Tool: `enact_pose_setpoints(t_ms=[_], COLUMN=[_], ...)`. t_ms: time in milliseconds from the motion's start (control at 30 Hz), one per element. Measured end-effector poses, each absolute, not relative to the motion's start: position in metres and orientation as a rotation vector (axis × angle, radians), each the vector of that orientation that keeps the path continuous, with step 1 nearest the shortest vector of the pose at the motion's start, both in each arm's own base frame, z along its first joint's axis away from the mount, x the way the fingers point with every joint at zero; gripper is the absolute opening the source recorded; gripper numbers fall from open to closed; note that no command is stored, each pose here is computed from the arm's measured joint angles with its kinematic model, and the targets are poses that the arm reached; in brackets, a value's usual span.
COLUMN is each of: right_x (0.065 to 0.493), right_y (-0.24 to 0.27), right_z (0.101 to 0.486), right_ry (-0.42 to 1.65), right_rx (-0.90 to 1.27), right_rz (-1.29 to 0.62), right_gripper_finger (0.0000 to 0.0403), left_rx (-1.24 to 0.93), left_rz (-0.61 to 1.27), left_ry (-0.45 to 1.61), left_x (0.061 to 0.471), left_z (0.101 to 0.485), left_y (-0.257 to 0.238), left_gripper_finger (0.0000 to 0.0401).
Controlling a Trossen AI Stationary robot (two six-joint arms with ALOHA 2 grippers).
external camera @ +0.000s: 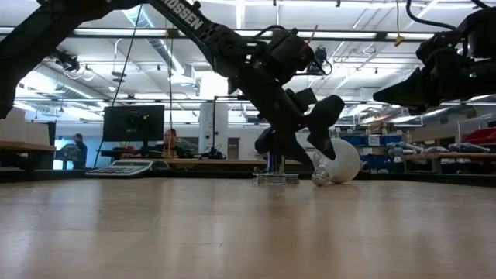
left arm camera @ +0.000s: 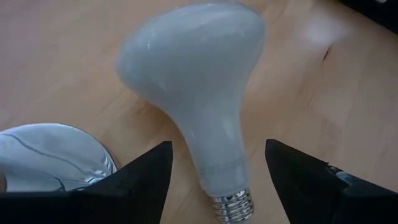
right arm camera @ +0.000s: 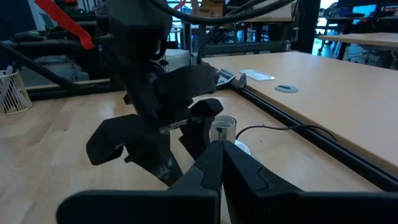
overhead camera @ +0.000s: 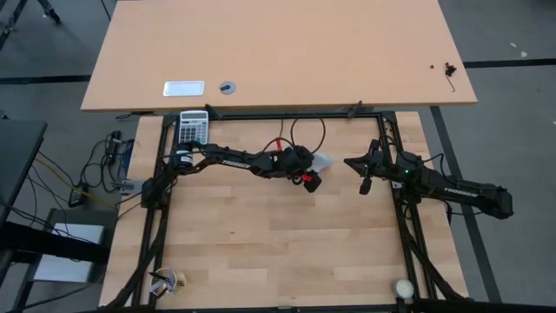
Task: Screw lightbulb
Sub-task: Insert the lightbulb into the lamp
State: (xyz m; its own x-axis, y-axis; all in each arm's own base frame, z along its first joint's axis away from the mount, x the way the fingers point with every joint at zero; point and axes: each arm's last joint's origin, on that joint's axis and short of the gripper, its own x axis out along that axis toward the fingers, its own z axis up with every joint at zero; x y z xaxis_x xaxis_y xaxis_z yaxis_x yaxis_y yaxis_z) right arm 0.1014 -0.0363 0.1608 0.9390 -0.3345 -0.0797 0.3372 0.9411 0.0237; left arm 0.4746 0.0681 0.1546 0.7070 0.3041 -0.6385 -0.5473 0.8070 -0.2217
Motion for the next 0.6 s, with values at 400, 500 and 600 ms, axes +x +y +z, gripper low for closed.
enact_pose_setpoints(t_ms=[400, 500, 600], right_x=[0.1014, 0.1014, 0.1014], right_y=[-0.0363, -0.0363, -0.0363], right_z=[0.161, 0.1608, 0.1609], right_ry=[0.074, 0.075, 0.075], right_rx=[0.037, 0.037, 0.037], right_rz=[-0.343, -0.343, -0.343], right_gripper_finger=[0.0018, 0.0018, 0.0018], left_rx=[-0.409, -0.386, -0.385], left_rz=[0.486, 0.487, 0.487], left_ry=[0.614, 0.621, 0.621], left_x=[0.4772, 0.4777, 0.4778], left_z=[0.1487, 0.146, 0.146], left_y=[0.0687, 0.0688, 0.0688], left_gripper_finger=[0.0265, 0.0265, 0.0265])
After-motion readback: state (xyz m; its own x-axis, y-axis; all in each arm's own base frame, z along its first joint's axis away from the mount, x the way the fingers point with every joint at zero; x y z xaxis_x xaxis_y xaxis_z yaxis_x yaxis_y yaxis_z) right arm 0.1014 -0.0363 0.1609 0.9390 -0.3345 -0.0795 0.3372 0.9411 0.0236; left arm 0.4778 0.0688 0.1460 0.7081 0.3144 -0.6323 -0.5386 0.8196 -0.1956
